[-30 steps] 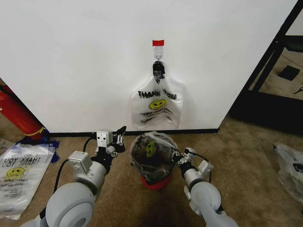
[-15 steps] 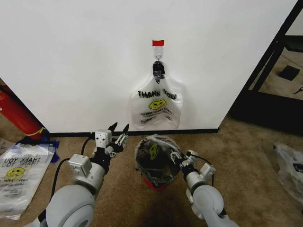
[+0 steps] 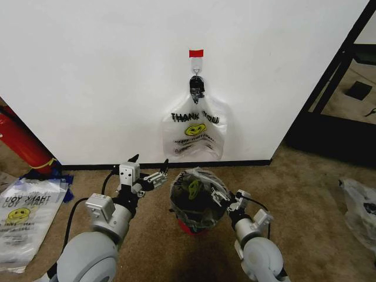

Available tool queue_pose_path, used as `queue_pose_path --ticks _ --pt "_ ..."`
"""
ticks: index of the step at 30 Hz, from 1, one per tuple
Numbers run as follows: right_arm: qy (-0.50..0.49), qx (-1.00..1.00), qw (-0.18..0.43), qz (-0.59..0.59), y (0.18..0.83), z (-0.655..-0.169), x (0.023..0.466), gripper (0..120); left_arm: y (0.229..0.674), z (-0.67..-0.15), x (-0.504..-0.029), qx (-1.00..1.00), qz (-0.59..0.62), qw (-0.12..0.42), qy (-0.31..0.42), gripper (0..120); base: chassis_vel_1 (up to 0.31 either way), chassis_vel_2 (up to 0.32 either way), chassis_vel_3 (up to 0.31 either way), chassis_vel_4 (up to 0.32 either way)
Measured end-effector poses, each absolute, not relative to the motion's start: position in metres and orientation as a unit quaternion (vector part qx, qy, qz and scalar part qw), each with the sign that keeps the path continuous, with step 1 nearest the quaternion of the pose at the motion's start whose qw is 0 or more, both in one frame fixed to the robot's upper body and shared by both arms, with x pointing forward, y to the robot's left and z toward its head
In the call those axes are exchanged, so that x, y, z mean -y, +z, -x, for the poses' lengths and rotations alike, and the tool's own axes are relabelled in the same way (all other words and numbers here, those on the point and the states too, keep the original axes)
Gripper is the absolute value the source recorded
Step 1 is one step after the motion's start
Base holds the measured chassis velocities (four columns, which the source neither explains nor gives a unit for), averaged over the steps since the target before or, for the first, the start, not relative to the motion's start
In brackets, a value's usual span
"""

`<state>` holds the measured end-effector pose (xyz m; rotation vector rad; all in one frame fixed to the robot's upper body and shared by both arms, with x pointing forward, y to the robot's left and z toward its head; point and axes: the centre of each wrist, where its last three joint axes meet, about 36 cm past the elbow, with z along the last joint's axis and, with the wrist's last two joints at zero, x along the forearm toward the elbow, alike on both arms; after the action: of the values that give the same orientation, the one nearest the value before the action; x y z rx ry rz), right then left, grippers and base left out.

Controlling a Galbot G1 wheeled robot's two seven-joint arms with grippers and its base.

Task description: Pick up the garbage bag from the wall and place it over the trash bin.

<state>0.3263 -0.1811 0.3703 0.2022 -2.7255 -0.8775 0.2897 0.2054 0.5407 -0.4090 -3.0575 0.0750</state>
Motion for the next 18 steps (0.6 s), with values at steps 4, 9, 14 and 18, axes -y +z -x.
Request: queue_pose_path --ticks 4,9,14,18 --pt "-0.307 0.945 0.096 -0.060 0.367 -0.324 0.185 100 0.541 -0.289 -0.205 0.990 0.133 0.028 0.024 100 0.000 0.000 0.000 0.000" --pt "-0.321 0.945 0.048 -0.040 0.362 -0.324 0.190 100 0.541 -0.287 -0.205 0.990 0.133 0.028 0.024 100 0.000 0.000 0.000 0.000" --pt "-0.277 0.960 0.018 -0.017 0.372 -0.319 0.196 100 0.543 -0.286 -0.207 0.991 0.128 0.017 0.018 100 0.000 0.000 0.000 0.000" --pt "-0.203 0.979 -0.003 -0.004 0.389 -0.302 0.204 100 0.534 -0.291 -0.215 0.991 0.129 -0.021 0.025 100 0.000 0.000 0.000 0.000"
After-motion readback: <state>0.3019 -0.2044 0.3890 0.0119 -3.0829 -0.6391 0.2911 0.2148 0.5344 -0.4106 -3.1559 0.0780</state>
